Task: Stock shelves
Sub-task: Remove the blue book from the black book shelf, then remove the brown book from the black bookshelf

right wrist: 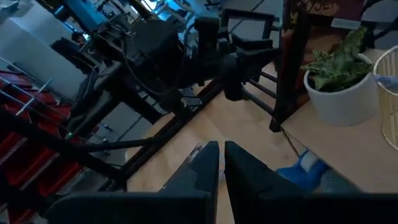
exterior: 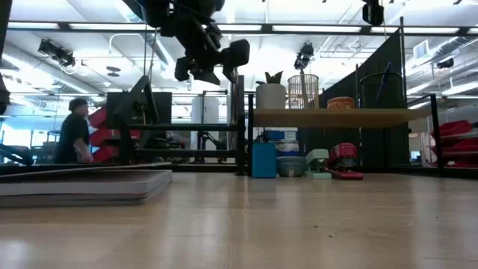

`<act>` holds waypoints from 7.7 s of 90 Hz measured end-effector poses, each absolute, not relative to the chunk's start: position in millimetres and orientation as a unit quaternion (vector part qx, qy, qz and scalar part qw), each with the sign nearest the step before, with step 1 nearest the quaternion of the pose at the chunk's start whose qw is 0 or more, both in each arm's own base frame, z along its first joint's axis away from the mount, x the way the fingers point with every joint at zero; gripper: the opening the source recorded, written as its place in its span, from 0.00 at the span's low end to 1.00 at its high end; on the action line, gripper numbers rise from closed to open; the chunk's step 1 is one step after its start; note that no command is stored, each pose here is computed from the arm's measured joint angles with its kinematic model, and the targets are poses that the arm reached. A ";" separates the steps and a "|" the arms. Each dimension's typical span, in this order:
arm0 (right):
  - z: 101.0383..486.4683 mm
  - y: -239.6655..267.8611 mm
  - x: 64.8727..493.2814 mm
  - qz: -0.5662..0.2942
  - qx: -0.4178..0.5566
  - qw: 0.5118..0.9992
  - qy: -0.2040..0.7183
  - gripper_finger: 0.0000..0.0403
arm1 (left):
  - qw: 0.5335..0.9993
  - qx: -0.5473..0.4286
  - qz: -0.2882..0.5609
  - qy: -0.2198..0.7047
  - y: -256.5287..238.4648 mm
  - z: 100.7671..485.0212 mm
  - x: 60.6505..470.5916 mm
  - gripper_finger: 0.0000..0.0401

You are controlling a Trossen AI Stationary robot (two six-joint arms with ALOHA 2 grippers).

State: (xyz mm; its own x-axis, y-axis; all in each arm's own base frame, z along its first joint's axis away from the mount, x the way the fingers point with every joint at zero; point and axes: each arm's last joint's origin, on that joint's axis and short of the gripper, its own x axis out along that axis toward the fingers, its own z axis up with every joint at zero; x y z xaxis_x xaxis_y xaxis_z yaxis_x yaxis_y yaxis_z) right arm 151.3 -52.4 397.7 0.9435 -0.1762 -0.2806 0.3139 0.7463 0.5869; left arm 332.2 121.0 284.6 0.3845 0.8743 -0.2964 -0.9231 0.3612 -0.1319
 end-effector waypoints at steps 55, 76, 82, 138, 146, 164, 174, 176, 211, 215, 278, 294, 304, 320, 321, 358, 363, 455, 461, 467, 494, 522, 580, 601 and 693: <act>394.7 -55.1 156.6 -0.135 0.334 0.926 0.114 0.00 | 0.817 -0.191 0.536 0.098 140.1 279.4 324.8 0.36; 394.6 -55.2 156.9 -0.136 0.342 0.923 0.113 0.00 | 0.801 -0.210 0.554 0.087 153.8 282.9 319.0 0.08; 394.7 -55.1 156.8 -0.136 0.344 0.922 0.112 0.00 | 0.800 -0.197 0.560 0.090 155.6 290.2 319.3 0.03; 395.7 -57.7 158.8 -0.157 0.305 0.934 0.103 0.00 | 0.878 -0.119 0.459 0.059 117.7 488.4 275.9 0.00; 394.7 -59.2 162.6 -0.157 0.291 0.938 0.107 0.00 | 0.897 -0.171 0.402 0.060 96.5 497.6 258.9 0.00; 386.6 -65.8 179.5 -0.159 0.279 0.938 0.129 0.00 | 0.867 -0.278 0.387 0.144 45.0 478.4 223.6 0.00; 381.9 -70.1 191.5 -0.155 0.282 0.937 0.135 0.00 | 0.847 -0.344 0.365 0.175 18.7 460.3 210.1 0.00; 381.3 -70.9 194.2 -0.151 0.282 0.938 0.134 0.00 | 0.844 -0.356 0.357 0.180 13.4 456.1 207.6 0.00; 382.6 -74.1 210.8 -0.102 0.335 0.930 0.108 0.00 | 0.768 -0.553 0.277 0.164 -67.7 310.8 172.7 0.00; 383.4 -73.7 209.7 -0.102 0.346 0.927 0.105 0.00 | 0.764 -0.565 0.270 0.158 -74.7 291.2 168.6 0.00; 384.7 -73.6 209.5 -0.142 0.457 0.875 0.073 0.00 | 0.730 -0.597 0.292 0.157 -117.5 155.7 144.6 0.01; 385.0 -69.7 211.1 -0.149 0.456 0.875 0.069 0.00 | 0.715 -0.603 0.312 0.167 -120.7 144.3 147.3 0.01; 385.0 -67.4 212.0 -0.146 0.455 0.876 0.070 0.00 | 0.706 -0.608 0.317 0.179 -122.2 140.3 149.2 0.02; 384.9 -66.1 212.5 -0.144 0.454 0.876 0.072 0.00 | 0.691 -0.614 0.330 0.191 -119.4 138.4 149.9 0.02; 384.9 -66.1 212.5 -0.144 0.455 0.876 0.072 0.00 | 0.690 -0.615 0.331 0.190 -118.9 138.4 150.2 0.02; 384.8 -65.8 212.6 -0.141 0.454 0.877 0.073 0.00 | 0.655 -0.601 0.387 0.244 -109.1 146.4 157.6 0.03; 384.8 -65.7 212.6 -0.141 0.454 0.877 0.073 0.00 | 0.655 -0.602 0.385 0.246 -109.4 146.5 157.9 0.04; 384.9 -61.9 213.7 -0.124 0.426 0.892 0.084 0.00 | 0.705 -0.446 0.471 0.288 -105.0 232.4 163.4 0.26; 384.9 -61.7 213.7 -0.120 0.420 0.895 0.087 0.00 | 0.778 -0.405 0.431 0.214 -104.7 258.0 178.3 0.26; 384.9 -61.8 213.7 -0.119 0.413 0.899 0.088 0.00 | 0.835 -0.333 0.408 0.156 -101.0 281.4 193.2 0.26; 385.0 -61.4 213.7 -0.104 0.401 0.905 0.094 0.00 | 0.873 -0.102 0.477 0.002 -37.3 365.7 259.4 0.28; 397.4 -55.5 193.7 -0.075 0.359 0.927 0.076 0.00 | 0.906 0.043 0.420 -0.011 54.2 376.9 299.5 0.49; 407.4 -53.3 141.8 -0.124 0.344 0.929 0.059 0.00 | 0.789 -0.003 0.612 0.055 139.8 336.9 374.4 0.58; 406.9 -53.8 143.1 -0.123 0.332 0.933 0.062 0.00 | 0.783 -0.103 0.610 0.067 160.2 329.3 366.1 0.56; 406.4 -54.4 144.3 -0.125 0.326 0.935 0.064 0.00 | 0.816 -0.068 0.572 0.041 184.4 416.3 350.6 0.01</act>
